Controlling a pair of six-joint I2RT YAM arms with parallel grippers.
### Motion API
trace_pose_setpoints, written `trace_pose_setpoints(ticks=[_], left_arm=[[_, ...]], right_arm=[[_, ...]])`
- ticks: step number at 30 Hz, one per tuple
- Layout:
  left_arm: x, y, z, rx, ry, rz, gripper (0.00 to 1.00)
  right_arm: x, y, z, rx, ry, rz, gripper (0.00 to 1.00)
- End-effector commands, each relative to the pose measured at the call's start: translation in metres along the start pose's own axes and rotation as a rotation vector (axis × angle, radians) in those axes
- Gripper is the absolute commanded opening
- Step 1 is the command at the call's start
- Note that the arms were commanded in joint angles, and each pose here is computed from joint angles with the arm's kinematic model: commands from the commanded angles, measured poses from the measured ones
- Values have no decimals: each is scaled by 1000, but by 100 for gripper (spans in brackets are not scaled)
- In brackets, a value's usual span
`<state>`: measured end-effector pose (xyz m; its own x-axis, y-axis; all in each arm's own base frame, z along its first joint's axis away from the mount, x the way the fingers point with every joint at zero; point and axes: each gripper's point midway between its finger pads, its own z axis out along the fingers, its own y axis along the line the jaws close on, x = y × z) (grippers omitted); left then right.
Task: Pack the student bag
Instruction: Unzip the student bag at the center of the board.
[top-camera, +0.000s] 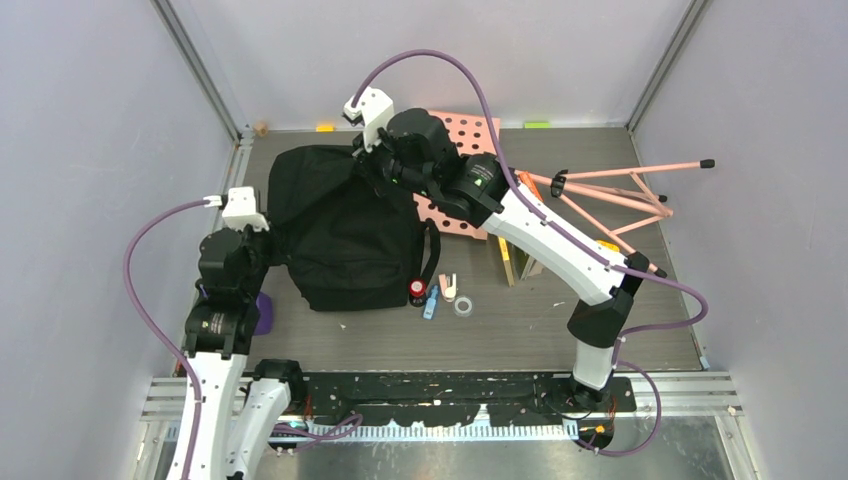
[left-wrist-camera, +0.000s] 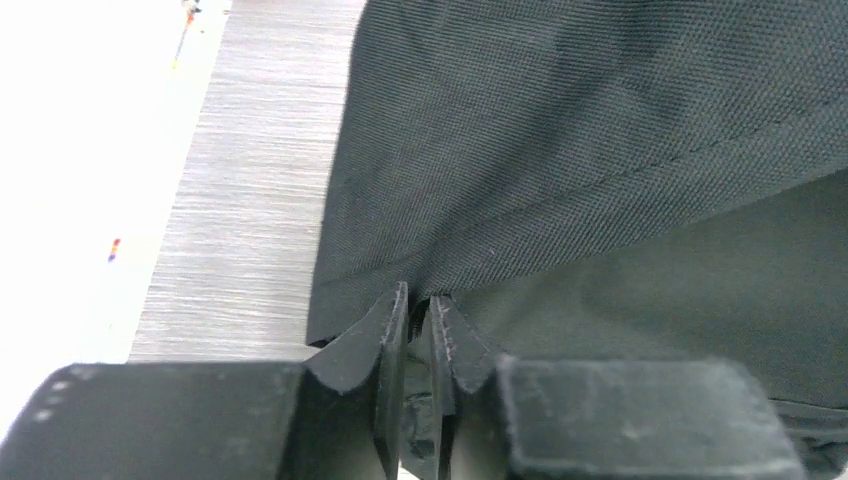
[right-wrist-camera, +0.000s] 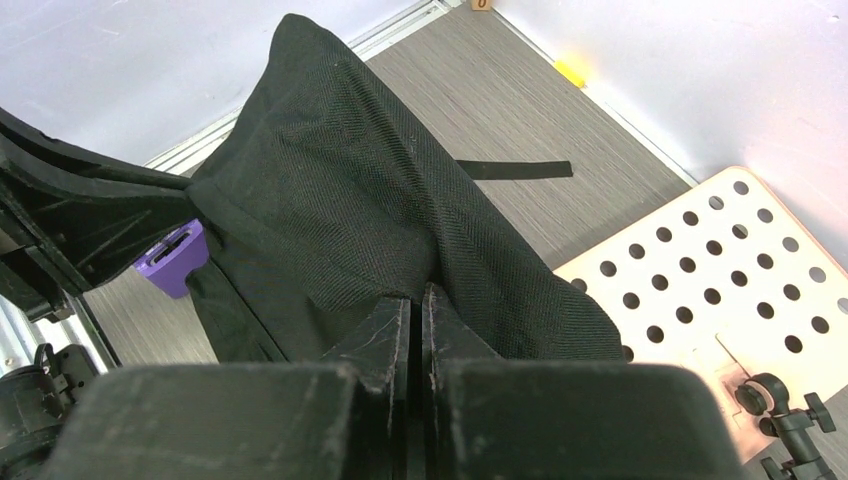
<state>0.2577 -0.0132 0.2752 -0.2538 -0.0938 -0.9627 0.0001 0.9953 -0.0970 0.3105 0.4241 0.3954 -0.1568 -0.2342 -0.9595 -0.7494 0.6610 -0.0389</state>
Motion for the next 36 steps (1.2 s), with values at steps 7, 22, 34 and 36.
trace_pose_setpoints(ticks=[7,22,34,36], left_arm=[[-11,36,-41,-204,-46,-3,0],[0,-42,-96,289,9,147,0],[-30,-75,-98,464,-19,180,55],[-53,-75,-91,436,-79,174,61]], right_arm=[[-50,-34,-4,177,-179,85,0],[-60,-79,21,180,-216,202,0],[-27,-52,43,-70,-111,54,0],[-22,-50,44,-79,-109,61,0]])
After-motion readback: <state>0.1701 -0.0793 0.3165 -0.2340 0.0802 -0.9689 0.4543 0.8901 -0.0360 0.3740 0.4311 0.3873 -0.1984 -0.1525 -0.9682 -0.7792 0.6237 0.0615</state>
